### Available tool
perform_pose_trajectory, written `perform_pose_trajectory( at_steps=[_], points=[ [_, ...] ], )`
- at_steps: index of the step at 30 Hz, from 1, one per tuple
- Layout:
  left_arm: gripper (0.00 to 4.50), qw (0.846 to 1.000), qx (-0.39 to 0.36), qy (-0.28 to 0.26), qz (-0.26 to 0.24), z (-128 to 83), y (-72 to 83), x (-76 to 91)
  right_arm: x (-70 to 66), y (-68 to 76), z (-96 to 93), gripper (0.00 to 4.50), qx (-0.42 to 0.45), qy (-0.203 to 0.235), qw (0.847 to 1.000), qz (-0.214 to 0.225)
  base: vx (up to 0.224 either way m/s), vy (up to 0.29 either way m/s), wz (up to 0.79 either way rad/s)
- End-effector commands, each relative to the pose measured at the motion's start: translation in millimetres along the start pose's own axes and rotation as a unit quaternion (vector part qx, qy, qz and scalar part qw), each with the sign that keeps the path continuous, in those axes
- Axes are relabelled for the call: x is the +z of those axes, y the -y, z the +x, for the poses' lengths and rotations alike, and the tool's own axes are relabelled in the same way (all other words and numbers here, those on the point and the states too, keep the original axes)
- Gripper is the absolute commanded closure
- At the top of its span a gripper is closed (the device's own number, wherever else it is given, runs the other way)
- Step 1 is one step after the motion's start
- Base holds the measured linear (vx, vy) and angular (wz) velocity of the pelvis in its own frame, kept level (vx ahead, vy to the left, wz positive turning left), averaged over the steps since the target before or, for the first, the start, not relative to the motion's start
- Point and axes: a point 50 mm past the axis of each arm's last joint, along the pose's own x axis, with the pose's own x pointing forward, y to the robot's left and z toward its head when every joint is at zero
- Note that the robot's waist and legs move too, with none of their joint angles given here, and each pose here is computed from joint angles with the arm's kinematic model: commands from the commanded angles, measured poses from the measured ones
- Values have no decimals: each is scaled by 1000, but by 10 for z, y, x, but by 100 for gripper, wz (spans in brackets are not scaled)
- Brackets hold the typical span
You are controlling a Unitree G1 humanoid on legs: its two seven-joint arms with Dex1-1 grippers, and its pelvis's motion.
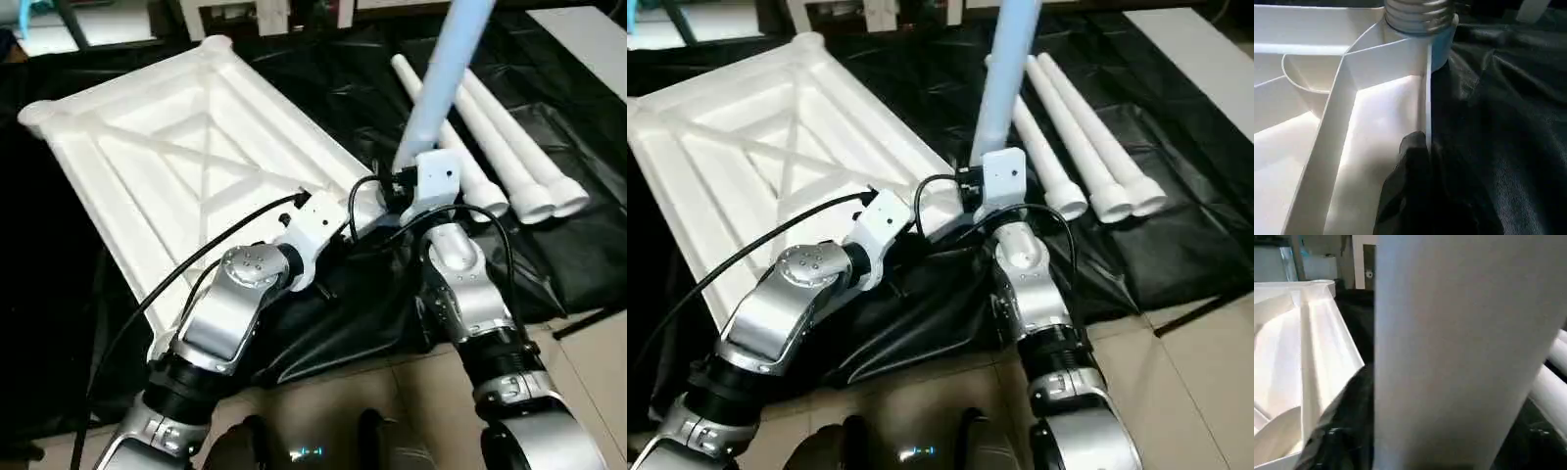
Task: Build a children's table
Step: Rotate leg to tighten
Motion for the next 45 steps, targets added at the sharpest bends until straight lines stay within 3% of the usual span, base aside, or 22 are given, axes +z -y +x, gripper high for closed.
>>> perform_pose_trajectory(
  at_steps=[1, 7, 8, 13, 14, 20, 27, 32, 36, 45],
  points=[
    [450, 999, -35, 13, 7, -37, 71, 12, -30, 170, -57, 129, -13, -12, 1000, -3, 0, 0, 0],
    [450, 999, -47, 6, 11, -84, 71, -42, 44, 286, -113, 73, 23, -5, 1000, -7, 0, 0, 0],
    [450, 998, -55, 6, 16, -105, 71, -50, 82, 310, -160, 62, 58, -3, 998, 13, 0, 0, 0],
    [450, 997, -73, 7, 26, -149, 71, -67, 147, 326, -228, 57, 114, 1, 993, 21, 0, 0, 0],
    [450, 995, -89, 6, 35, -195, 63, -93, 176, 342, -301, 57, 170, -7, 985, 19, 0, 0, 0],
    [450, 983, -167, 12, 73, -354, 125, -169, 189, 481, -538, 57, 287, -39, 957, 17, 0, 0, 0],
    [450, 973, -206, 9, 108, -368, 220, -231, 111, 711, -792, 57, 362, -86, 928, 4, 0, 0, 0],
    [450, 971, -209, 8, 117, -358, 224, -253, 94, 765, -856, 57, 390, -104, 915, 5, 0, 0, 0],
    [450, 968, -219, 9, 121, -358, 230, -257, 55, 788, -854, 102, 419, -120, 900, -3, 0, 0, 0],
    [450, 968, -215, 8, 127, -348, 213, -273, 52, 786, -821, 171, 443, -125, 888, 2, 0, 0, 0]
  ],
)
